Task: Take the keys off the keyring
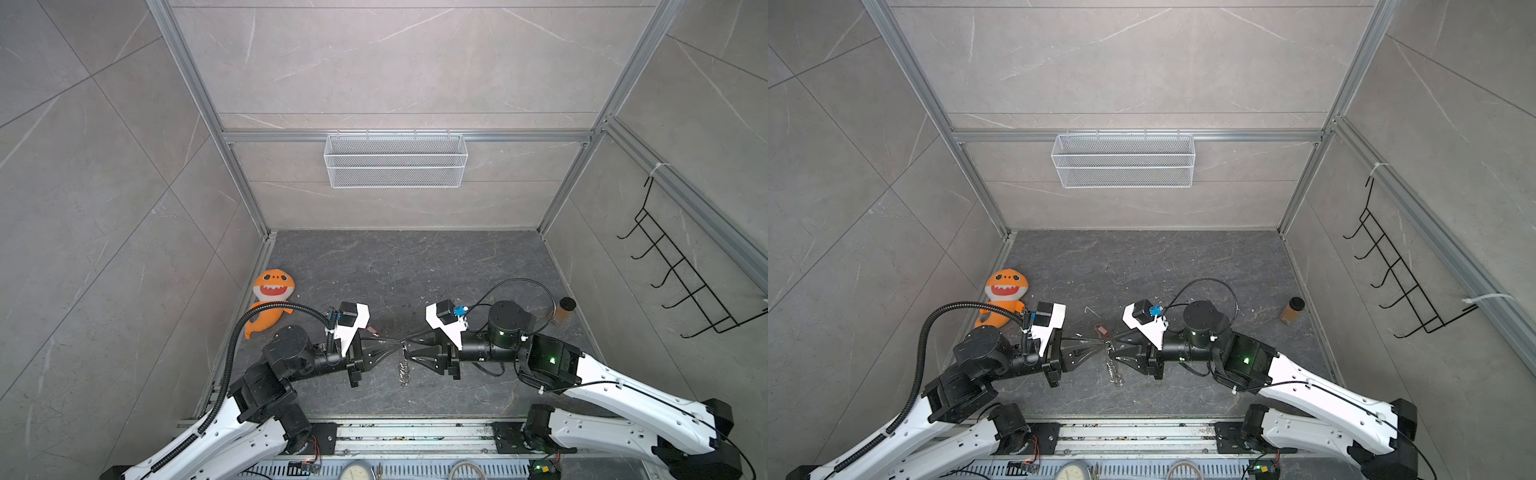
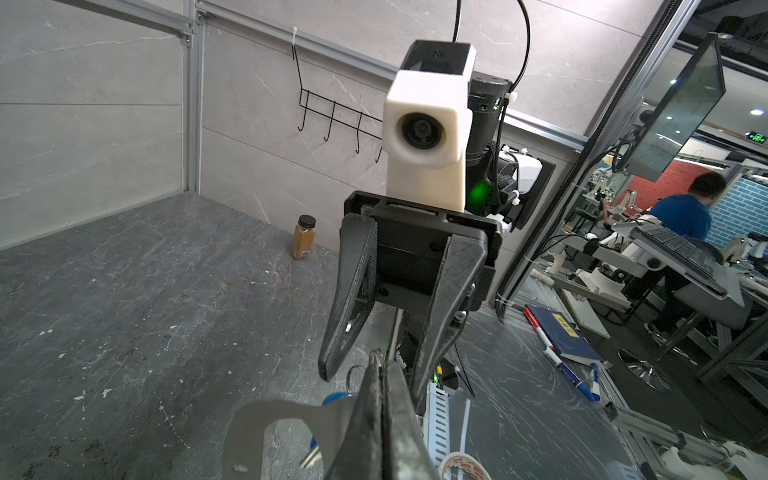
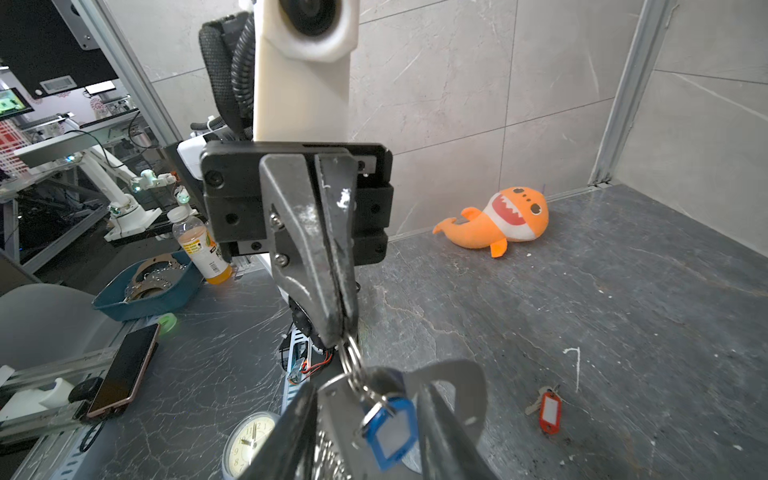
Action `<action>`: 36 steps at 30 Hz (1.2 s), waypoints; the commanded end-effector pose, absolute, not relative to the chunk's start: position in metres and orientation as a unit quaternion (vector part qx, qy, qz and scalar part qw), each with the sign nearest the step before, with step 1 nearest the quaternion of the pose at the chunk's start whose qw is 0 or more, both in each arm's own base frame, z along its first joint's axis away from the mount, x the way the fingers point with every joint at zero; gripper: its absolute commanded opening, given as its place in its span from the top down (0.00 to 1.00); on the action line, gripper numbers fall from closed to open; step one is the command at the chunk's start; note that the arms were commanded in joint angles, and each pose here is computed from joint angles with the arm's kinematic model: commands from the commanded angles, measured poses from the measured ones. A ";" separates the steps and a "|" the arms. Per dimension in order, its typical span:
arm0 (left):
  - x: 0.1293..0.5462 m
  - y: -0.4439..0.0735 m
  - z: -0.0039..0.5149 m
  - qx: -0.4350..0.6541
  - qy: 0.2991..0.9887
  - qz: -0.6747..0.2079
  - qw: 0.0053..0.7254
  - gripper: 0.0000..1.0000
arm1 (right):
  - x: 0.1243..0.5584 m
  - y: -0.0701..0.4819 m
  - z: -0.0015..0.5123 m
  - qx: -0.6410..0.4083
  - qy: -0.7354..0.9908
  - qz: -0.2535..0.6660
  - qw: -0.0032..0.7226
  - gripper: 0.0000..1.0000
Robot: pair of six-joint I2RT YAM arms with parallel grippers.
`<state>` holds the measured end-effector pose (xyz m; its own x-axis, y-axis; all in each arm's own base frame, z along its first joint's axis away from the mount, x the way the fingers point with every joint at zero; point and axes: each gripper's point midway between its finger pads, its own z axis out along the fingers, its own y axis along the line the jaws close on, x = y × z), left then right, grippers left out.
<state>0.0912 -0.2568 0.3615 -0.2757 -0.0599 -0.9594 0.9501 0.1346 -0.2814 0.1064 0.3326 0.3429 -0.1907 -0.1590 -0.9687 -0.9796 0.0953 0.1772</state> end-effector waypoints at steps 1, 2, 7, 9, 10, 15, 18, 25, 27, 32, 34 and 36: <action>0.088 -0.254 0.386 0.377 0.555 -0.550 0.496 1.00 | 0.102 0.336 0.365 -0.472 0.578 0.506 0.433 0.60; 0.088 -0.255 0.385 0.377 0.556 -0.550 0.495 1.00 | 0.102 0.336 0.365 -0.472 0.578 0.507 0.432 0.62; 0.088 -0.254 0.384 0.377 0.556 -0.550 0.496 1.00 | 0.103 0.336 0.366 -0.469 0.578 0.510 0.430 0.75; 0.088 -0.254 0.384 0.378 0.556 -0.550 0.495 1.00 | 0.103 0.336 0.366 -0.467 0.578 0.513 0.430 0.79; 0.088 -0.254 0.384 0.377 0.557 -0.550 0.495 1.00 | 0.103 0.336 0.367 -0.467 0.578 0.514 0.429 0.82; 0.089 -0.255 0.383 0.374 0.560 -0.551 0.493 1.00 | 0.104 0.337 0.365 -0.467 0.583 0.513 0.424 1.00; 0.092 -0.254 0.382 0.367 0.573 -0.546 0.488 1.00 | 0.105 0.334 0.364 -0.467 0.592 0.503 0.423 1.00; 0.092 -0.245 0.370 0.365 0.617 -0.520 0.464 0.56 | 0.108 0.323 0.347 -0.485 0.635 0.458 0.389 1.00; 0.090 -0.246 0.364 0.373 0.637 -0.512 0.439 0.50 | 0.108 0.321 0.342 -0.494 0.645 0.445 0.376 1.00; 0.076 -0.257 0.346 0.413 0.665 -0.513 0.353 0.49 | 0.104 0.316 0.336 -0.521 0.650 0.432 0.345 1.00; 0.072 -0.260 0.344 0.423 0.668 -0.515 0.330 0.49 | 0.100 0.315 0.336 -0.531 0.647 0.434 0.333 1.00; 0.071 -0.263 0.343 0.429 0.671 -0.516 0.316 0.53 | 0.096 0.315 0.336 -0.543 0.641 0.439 0.318 1.00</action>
